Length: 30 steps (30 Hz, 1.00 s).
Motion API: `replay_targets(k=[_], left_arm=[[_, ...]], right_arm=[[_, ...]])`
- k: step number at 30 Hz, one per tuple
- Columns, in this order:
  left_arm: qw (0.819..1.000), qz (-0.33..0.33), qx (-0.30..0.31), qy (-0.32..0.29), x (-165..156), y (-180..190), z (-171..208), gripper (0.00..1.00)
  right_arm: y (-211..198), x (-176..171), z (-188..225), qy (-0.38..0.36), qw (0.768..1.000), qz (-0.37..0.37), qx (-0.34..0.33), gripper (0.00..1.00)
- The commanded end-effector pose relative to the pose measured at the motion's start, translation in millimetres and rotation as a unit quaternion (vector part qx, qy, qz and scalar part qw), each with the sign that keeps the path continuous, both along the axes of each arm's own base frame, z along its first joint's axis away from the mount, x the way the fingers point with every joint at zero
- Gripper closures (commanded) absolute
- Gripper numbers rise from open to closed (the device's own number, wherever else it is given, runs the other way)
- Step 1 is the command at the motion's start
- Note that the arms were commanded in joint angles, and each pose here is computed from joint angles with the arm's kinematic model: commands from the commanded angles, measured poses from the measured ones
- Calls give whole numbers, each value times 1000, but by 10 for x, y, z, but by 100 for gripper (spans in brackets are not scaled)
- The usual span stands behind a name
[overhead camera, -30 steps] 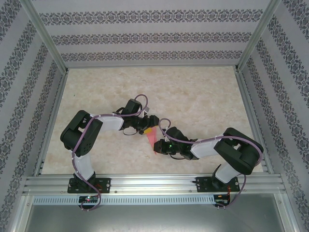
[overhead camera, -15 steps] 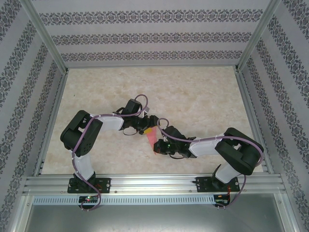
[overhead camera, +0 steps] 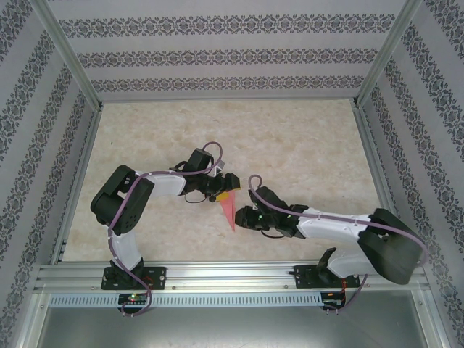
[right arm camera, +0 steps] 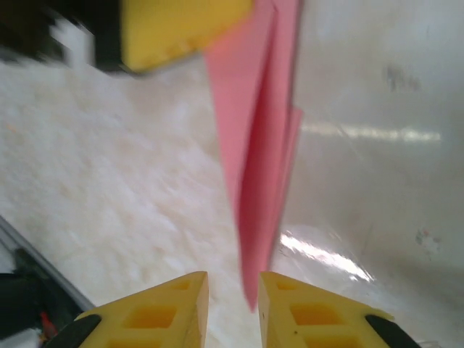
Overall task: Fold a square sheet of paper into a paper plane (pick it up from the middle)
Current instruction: Fold the wing for the fifth time at the center of the table.
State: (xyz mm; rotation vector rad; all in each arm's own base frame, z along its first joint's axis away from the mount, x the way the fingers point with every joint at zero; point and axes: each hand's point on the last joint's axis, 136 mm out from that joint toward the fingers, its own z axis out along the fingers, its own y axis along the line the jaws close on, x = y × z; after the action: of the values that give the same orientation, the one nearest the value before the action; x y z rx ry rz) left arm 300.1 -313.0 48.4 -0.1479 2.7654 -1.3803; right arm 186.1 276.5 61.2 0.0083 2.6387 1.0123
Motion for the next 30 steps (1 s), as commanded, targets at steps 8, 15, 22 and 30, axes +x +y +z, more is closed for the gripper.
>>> replay_targets(k=[8, 15, 22, 30], left_arm=[[999, 0, 47, 17, -88, 104, -275, 23], [999, -1, 47, 18, -85, 103, -270, 23], [999, -1, 49, 19, -93, 109, -282, 23], [998, 0, 56, 21, -104, 133, -319, 23]], right_arm=[[372, 396, 288, -18, 993, -40, 113, 92], [515, 458, -46, 25, 990, -55, 123, 96], [478, 308, -371, 76, 990, -46, 110, 96], [351, -2, -625, 112, 990, -35, 74, 97]])
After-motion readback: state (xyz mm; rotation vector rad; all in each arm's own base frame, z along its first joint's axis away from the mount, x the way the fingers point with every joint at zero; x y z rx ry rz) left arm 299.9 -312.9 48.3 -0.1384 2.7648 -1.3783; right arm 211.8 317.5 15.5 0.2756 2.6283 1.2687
